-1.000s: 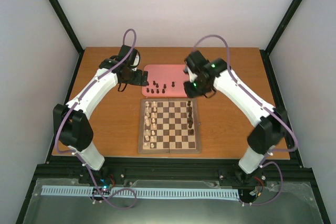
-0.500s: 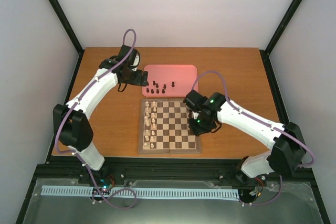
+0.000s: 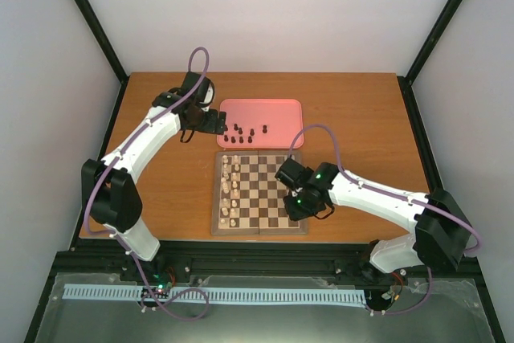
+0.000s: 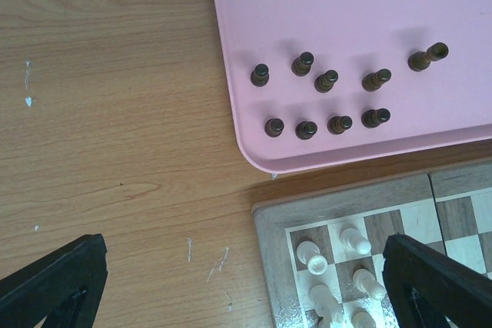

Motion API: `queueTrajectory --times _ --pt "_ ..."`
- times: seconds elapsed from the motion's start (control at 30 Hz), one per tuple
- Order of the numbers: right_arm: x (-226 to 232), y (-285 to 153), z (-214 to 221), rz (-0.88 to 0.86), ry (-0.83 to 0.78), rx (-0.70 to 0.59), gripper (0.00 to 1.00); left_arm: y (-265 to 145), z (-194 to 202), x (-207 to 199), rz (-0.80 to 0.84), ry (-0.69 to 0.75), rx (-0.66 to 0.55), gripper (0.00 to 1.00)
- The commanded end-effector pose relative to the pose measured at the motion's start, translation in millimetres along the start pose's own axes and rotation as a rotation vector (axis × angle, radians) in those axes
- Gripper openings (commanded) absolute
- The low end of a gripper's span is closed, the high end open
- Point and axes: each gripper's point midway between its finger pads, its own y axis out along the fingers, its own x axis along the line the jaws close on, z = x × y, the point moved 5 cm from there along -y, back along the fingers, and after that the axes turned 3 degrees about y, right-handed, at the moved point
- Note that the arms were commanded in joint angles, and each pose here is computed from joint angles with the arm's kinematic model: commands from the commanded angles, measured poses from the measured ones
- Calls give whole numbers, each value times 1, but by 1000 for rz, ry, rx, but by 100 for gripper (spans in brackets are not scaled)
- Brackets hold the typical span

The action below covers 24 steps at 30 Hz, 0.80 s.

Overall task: Set up the chess pieces on the board
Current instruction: Place the chess piece on the chessboard.

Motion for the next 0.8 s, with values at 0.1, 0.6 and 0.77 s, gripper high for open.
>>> queueTrajectory --times 0.1,0.6,0.77 --pt "10 2 -14 -36 -17 -92 14 -18 -5 0 -6 13 -62 100" --pt "8 15 -17 -26 -31 -56 14 -16 -3 1 -13 18 -59 100" --pt "6 19 -17 -20 -29 -42 14 -15 -1 1 -15 16 -54 100"
